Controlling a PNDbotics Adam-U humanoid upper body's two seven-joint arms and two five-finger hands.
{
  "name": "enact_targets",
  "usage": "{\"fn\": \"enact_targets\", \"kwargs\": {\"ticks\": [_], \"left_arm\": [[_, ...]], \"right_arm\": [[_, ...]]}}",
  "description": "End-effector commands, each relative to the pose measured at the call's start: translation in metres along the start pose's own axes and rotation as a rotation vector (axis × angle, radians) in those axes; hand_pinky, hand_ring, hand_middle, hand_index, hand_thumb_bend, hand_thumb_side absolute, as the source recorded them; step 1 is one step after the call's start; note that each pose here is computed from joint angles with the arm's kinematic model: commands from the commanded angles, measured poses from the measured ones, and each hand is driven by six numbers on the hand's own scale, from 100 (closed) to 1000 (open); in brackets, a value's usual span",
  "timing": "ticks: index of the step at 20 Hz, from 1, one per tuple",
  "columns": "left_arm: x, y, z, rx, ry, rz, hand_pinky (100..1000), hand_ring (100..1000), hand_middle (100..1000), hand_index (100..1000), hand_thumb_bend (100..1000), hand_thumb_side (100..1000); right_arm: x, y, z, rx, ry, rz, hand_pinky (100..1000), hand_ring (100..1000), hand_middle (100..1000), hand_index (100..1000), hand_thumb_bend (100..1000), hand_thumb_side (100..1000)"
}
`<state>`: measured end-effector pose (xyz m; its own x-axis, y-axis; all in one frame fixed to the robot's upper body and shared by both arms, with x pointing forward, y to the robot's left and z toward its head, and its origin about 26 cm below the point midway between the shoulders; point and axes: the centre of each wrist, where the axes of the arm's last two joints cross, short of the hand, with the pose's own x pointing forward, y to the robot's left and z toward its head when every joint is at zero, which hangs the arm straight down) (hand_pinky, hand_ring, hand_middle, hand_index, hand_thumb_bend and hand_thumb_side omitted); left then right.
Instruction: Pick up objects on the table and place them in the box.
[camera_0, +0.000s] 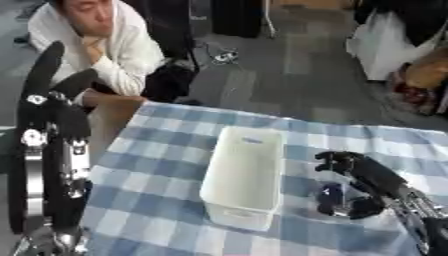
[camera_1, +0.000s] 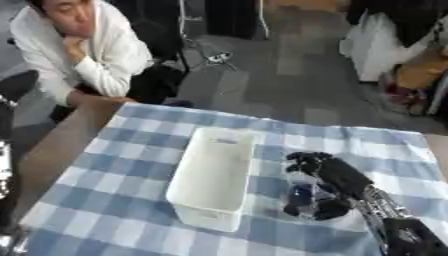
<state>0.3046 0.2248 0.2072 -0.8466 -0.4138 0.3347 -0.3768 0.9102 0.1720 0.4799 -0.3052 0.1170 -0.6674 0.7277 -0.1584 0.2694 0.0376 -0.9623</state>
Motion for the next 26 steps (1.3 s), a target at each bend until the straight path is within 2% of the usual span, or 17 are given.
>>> {"fn": "enact_targets", "kwargs": {"ticks": [1, 13, 21, 26], "left_arm": [[0.005, 0.0005, -0.0075, 0.015, -0.031, 0.013, 865, 775, 981, 988, 100, 873], [0.0072, -0.0026, -0.012, 0.024, -0.045, 0.028, 865, 774, 982, 990, 100, 875], [0.0086, -0.0045, -0.0145, 0.031, -0.052, 0.039, 866, 773, 983, 990, 100, 875], [0.0091, -0.0051, -0.0154, 0.033, -0.054, 0.043, 867, 773, 983, 990, 100, 876]], "right_arm": [[-0.0137, -0.0203, -0.0019, -0.018, 0.017, 0.048, 760, 771, 863, 810, 651, 1000], [-0.0233, -0.0273, -0.0004, 0.006, 0.048, 0.098, 762, 764, 859, 806, 629, 1000], [-0.0224, -0.0228, 0.0026, 0.025, 0.044, 0.119, 752, 759, 854, 804, 614, 1000], [-0.022, -0.0215, 0.0033, 0.017, 0.043, 0.134, 744, 732, 826, 770, 607, 1000]]}}
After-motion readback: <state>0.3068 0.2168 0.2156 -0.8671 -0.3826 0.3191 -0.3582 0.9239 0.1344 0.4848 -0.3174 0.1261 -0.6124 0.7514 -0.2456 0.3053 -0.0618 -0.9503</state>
